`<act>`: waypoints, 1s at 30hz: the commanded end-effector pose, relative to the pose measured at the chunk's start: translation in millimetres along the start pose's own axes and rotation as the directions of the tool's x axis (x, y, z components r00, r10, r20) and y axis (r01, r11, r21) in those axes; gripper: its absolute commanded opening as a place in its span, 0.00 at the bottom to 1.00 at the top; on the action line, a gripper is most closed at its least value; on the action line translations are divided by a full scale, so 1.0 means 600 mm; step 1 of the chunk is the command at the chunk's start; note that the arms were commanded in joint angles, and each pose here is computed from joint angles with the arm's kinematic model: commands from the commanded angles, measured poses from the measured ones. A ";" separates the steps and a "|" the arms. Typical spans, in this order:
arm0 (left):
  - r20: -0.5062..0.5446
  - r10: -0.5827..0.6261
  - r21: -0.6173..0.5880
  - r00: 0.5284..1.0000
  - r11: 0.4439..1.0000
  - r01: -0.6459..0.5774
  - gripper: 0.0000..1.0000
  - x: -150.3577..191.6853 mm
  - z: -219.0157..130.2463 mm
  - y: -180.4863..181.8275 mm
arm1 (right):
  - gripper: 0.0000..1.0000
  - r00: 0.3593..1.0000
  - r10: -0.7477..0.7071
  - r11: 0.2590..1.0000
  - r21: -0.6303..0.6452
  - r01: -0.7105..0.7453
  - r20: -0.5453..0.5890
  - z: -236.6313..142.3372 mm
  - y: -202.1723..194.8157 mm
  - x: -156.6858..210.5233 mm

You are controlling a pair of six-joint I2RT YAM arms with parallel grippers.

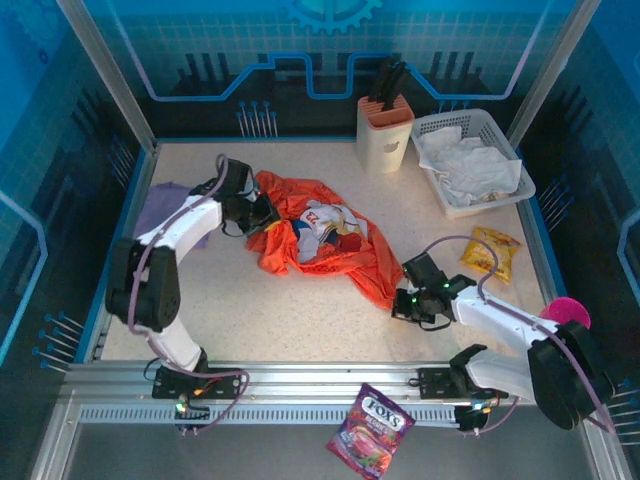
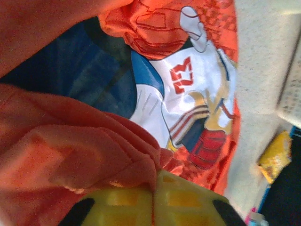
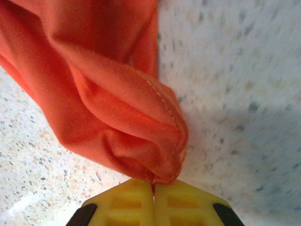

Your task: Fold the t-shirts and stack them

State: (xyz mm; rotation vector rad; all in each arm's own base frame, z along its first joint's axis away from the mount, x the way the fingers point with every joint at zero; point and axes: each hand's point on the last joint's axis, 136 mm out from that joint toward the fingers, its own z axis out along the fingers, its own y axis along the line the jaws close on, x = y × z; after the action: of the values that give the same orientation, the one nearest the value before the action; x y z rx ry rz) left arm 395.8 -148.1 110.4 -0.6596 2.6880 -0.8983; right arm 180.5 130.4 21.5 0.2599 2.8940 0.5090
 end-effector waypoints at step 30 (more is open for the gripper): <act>0.086 0.154 -0.232 0.984 0.964 -0.130 0.56 0.078 0.054 0.133 | 0.00 0.984 0.008 0.992 -0.129 0.015 0.176 -0.071 0.020 -0.114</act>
State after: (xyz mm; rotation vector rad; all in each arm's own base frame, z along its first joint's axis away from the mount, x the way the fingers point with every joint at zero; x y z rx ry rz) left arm 314.0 -119.1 26.9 -0.5722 2.8293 -0.4859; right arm 232.3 111.1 62.0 0.2970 2.7147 0.6038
